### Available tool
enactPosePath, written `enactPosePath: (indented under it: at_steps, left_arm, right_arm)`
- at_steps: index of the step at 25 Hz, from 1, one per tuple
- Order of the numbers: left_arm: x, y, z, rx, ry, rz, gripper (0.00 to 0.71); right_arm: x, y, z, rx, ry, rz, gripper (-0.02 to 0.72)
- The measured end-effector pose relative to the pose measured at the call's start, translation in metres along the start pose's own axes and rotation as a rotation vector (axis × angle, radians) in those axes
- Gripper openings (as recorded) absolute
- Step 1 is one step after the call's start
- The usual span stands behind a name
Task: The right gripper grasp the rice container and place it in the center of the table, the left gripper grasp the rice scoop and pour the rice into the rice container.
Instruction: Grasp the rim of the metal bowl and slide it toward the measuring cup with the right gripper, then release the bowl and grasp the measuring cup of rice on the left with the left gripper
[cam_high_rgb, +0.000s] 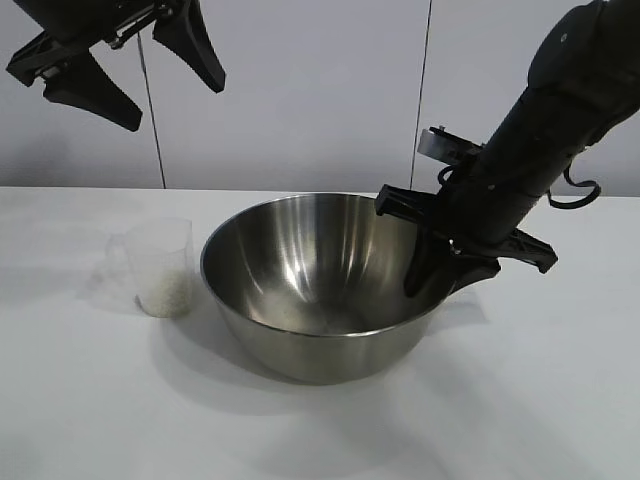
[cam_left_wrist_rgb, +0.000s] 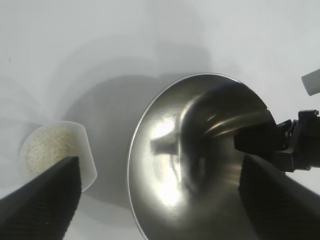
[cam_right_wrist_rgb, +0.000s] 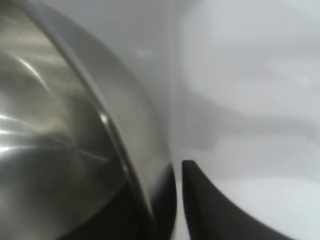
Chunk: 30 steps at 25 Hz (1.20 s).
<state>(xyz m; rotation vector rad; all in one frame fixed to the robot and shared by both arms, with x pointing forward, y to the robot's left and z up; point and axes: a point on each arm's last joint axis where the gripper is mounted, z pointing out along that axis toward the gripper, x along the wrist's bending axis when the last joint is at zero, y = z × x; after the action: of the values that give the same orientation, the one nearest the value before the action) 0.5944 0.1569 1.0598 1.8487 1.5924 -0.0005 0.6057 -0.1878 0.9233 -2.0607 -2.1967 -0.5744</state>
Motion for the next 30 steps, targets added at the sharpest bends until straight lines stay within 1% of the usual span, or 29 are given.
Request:
enactPosePath:
  at_steps: [3,5,8,10,15,17,20,30]
  left_arm:
    - [0.0,0.0,0.0,-0.001,0.0,0.0,0.622]
    - [0.0,0.0,0.0,-0.001,0.0,0.0,0.622]
    - [0.0,0.0,0.0,-0.002,0.0,0.0,0.622]
    - [0.0,0.0,0.0,-0.002,0.0,0.0,0.622]
    - [0.0,0.0,0.0,-0.002,0.0,0.0,0.622]
    - [0.0,0.0,0.0,-0.002,0.0,0.0,0.622]
    - [0.0,0.0,0.0,-0.002,0.0,0.0,0.622]
    - [0.0,0.0,0.0,-0.002,0.0,0.0,0.622]
  right_arm:
    - [-0.01,0.004,-0.026,-0.042,-0.023,0.031,0.437]
    - [-0.021,0.005,-0.048,-0.063,-0.029,0.061,0.442]
    - [-0.029,0.002,-0.078,-0.082,-0.033,0.076,0.442]
    - [-0.027,0.0,-0.096,-0.107,-0.03,0.066,0.442]
    - [-0.012,-0.005,-0.148,-0.232,-0.016,0.022,0.442]
    - [-0.007,-0.005,-0.162,-0.245,-0.005,0.011,0.442]
    - [-0.003,-0.006,-0.173,-0.247,0.003,-0.002,0.442]
    - [-0.002,-0.007,-0.173,-0.232,0.007,-0.005,0.442]
